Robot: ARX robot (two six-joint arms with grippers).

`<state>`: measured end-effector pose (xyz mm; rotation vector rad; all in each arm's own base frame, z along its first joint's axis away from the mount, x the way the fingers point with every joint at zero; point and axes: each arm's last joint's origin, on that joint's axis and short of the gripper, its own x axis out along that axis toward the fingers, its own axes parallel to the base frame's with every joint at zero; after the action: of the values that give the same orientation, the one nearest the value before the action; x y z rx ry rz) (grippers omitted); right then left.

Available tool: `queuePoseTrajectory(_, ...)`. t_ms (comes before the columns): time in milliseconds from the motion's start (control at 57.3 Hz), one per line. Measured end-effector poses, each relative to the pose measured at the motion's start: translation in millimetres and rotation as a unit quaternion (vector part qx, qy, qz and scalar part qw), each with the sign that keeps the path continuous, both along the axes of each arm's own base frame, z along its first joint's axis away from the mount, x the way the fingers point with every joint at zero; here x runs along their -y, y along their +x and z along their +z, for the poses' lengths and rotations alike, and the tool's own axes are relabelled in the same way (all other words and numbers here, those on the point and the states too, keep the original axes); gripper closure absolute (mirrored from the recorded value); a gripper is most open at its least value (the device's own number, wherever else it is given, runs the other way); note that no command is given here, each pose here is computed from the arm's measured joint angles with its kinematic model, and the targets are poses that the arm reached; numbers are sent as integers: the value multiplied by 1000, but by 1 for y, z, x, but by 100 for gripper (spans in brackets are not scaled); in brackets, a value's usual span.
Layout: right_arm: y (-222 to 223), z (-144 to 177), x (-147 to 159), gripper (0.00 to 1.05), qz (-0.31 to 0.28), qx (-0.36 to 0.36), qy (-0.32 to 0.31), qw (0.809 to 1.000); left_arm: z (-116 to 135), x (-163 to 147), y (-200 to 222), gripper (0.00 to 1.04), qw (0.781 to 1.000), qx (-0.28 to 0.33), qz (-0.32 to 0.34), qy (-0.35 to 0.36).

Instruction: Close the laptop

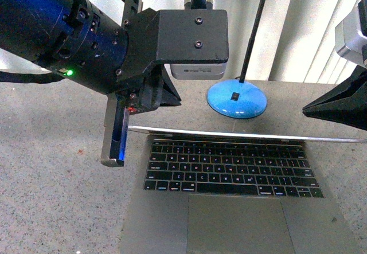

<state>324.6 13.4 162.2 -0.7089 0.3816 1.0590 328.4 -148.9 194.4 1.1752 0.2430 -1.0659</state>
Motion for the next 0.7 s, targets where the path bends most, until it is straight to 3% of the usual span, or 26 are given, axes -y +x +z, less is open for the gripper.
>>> queuePoseTrajectory(698, -12, -21, -15, 102, 3, -16, 20, 1000, -29, 7, -12, 101, 1000, -19, -8, -3)
